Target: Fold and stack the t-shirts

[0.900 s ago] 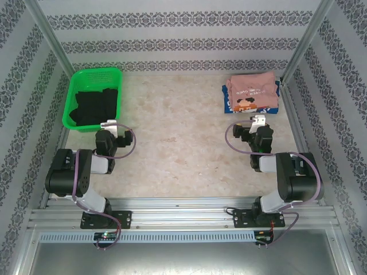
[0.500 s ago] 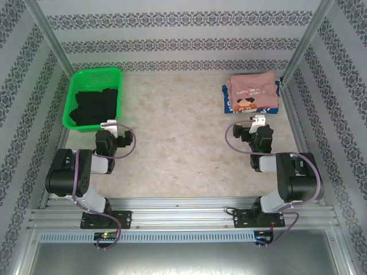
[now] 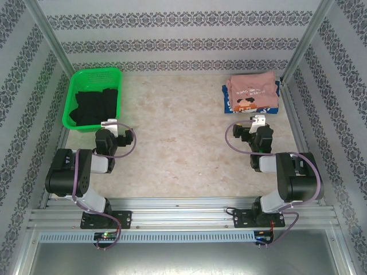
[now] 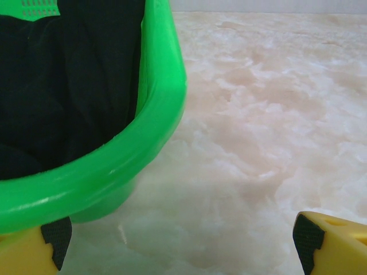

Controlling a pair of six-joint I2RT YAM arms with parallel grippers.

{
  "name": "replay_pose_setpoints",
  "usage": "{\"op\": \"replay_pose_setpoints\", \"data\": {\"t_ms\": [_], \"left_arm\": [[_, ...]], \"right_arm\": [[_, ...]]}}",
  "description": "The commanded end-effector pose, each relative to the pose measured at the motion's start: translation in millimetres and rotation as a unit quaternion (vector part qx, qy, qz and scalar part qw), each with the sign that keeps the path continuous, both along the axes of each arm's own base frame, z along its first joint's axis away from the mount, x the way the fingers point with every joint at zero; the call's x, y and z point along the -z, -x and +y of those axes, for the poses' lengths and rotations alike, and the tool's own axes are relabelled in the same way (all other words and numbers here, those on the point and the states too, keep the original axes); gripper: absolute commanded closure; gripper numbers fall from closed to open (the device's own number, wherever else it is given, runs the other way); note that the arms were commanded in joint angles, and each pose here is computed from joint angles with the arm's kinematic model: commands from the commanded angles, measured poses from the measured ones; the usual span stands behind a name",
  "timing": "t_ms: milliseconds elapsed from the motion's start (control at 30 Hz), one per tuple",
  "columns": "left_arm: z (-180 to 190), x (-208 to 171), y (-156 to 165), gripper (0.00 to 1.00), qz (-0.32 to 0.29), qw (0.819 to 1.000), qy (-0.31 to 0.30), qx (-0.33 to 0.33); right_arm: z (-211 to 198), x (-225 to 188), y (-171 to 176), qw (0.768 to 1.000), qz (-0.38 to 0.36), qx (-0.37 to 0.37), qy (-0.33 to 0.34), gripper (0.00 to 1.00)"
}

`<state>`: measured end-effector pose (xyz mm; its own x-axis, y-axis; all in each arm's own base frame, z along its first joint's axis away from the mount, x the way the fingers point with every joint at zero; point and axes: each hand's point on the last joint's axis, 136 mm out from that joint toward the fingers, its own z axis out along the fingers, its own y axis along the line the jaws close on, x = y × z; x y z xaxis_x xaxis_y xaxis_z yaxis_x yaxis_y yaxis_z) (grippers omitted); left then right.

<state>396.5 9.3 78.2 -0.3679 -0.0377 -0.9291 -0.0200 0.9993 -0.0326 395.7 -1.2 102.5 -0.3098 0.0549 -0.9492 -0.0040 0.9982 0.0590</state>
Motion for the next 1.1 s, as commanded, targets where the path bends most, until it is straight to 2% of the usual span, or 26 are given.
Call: {"op": "replay_pose_setpoints", "data": {"t_ms": [0,67,133,233,300,367,433,600,700,833,967,1067], "left_arm": [[-4,-8,-4,0.00,-0.008,1.000,-0.008,0.015],[-3,-19,-6,0.00,-0.013,1.000,-0.009,0.012],[1,-42,-8,0.00,0.009,1.000,-0.010,-0.003],[8,-89,1,0.00,0.030,0.998,0.032,-0.049],[11,-128,10,0.00,0.019,0.995,0.062,-0.076],[17,-156,15,0.00,0.025,0.989,0.095,-0.111],[15,-169,14,0.00,0.067,0.986,0.101,-0.115],[27,-170,3,0.00,0.227,0.959,0.060,-0.156],[29,-166,-15,0.00,0.258,0.954,0.061,-0.143],[39,-143,-39,0.00,0.312,0.936,0.083,-0.142],[62,-124,-69,0.01,0.324,0.929,0.074,-0.161],[76,-105,-90,0.07,0.328,0.926,0.084,-0.165]], "right_arm": [[-1,-9,-4,1.000,-0.015,0.008,-0.002,0.02],[-8,-24,-2,1.000,0.005,0.030,0.001,0.02],[-12,-45,5,0.998,0.024,0.054,-0.008,0.02],[10,-89,23,0.999,0.019,0.018,-0.047,0.02],[26,-115,37,0.998,0.021,-0.003,-0.054,0.02],[33,-129,48,0.997,0.042,-0.001,-0.068,0.02],[42,-134,53,0.992,0.082,-0.008,-0.092,0.02],[90,-136,53,0.972,0.187,-0.077,-0.122,0.02],[117,-142,47,0.963,0.203,-0.110,-0.138,0.02],[149,-141,43,0.951,0.227,-0.148,-0.150,0.02],[174,-141,46,0.939,0.243,-0.185,-0.156,0.02],[184,-142,51,0.933,0.251,-0.204,-0.158,0.02]]}}
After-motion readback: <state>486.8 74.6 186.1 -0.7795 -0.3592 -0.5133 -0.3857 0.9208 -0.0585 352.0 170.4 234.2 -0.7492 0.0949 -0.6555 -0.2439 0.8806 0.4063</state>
